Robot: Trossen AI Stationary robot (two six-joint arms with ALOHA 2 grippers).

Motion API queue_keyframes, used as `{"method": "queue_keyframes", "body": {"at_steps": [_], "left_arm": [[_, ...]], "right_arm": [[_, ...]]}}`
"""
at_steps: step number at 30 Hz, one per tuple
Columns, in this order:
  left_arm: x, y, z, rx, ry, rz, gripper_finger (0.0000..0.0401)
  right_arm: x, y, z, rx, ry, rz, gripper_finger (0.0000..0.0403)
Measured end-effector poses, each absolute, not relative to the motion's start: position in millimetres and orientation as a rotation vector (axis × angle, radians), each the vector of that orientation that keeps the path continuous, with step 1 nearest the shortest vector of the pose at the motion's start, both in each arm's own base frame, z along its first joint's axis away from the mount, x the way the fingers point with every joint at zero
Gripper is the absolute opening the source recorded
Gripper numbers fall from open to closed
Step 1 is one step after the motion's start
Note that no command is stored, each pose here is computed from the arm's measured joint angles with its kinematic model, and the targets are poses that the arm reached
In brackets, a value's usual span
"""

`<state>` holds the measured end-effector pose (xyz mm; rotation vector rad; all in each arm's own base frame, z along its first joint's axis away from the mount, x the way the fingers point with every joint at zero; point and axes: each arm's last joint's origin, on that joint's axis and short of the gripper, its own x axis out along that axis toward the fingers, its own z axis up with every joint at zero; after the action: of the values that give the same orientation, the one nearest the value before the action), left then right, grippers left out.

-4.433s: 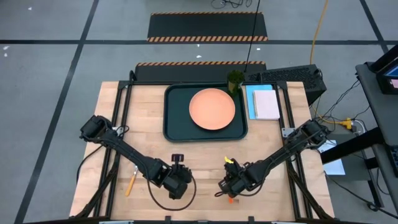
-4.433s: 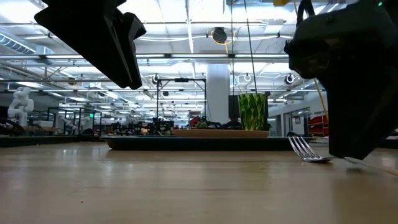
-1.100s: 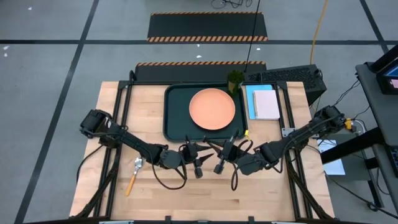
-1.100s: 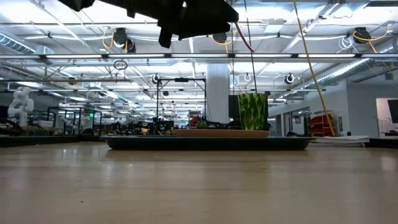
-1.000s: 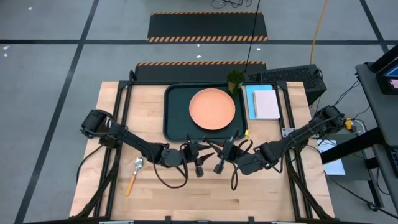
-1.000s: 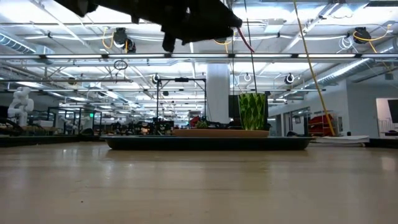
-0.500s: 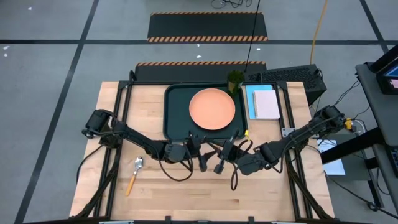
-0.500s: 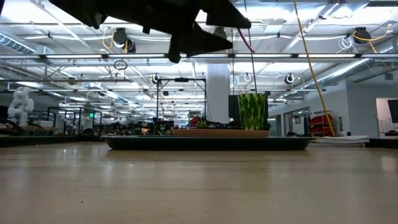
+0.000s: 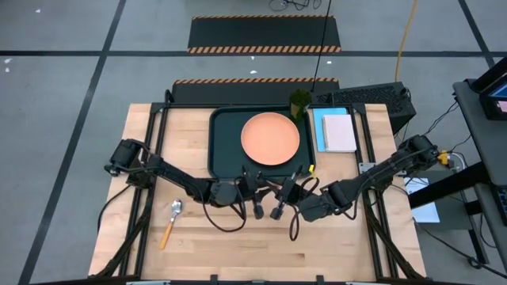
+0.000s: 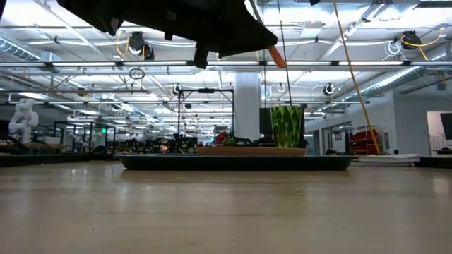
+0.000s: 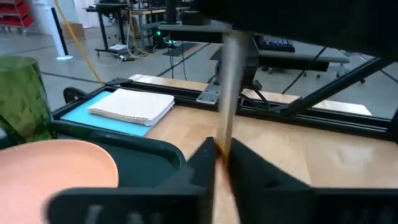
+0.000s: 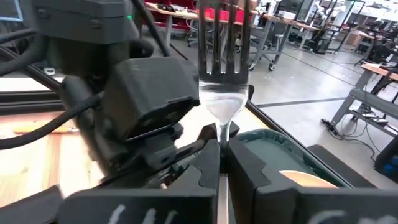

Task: Pick and place plate/cup/fork/spoon on tray
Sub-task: Put the orange fork on the black tray to the left of the orange plate

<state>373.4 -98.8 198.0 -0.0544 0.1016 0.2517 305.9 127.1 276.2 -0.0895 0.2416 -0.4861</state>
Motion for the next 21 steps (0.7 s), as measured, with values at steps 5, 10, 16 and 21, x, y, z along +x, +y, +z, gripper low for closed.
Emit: {"method": "queue_keyframes", "body": {"at_steps": [5, 10, 16, 21], "left_arm": [[373.2, -99.0, 196.8, -0.026, 0.122, 0.232, 0.0015], [367.8, -97.5, 203.0, 0.0, 0.183, 0.205, 0.0008], [353.4, -83.4, 219.9, -0.037, 0.33, 0.081, 0.0007], [345.0, -77.1, 218.1, -0.07, 0.464, -0.015, 0.0008]], "right_arm": [[303.5, 131.2, 274.0, -0.105, 0.262, -0.467, 0.0002], [298.3, 138.4, 275.6, -0.106, 0.26, -0.444, 0.0022], [289.2, 140.2, 278.5, -0.068, 0.312, -0.342, 0.0083], [291.0, 135.1, 273.2, -0.051, 0.37, -0.301, 0.0123]]}}
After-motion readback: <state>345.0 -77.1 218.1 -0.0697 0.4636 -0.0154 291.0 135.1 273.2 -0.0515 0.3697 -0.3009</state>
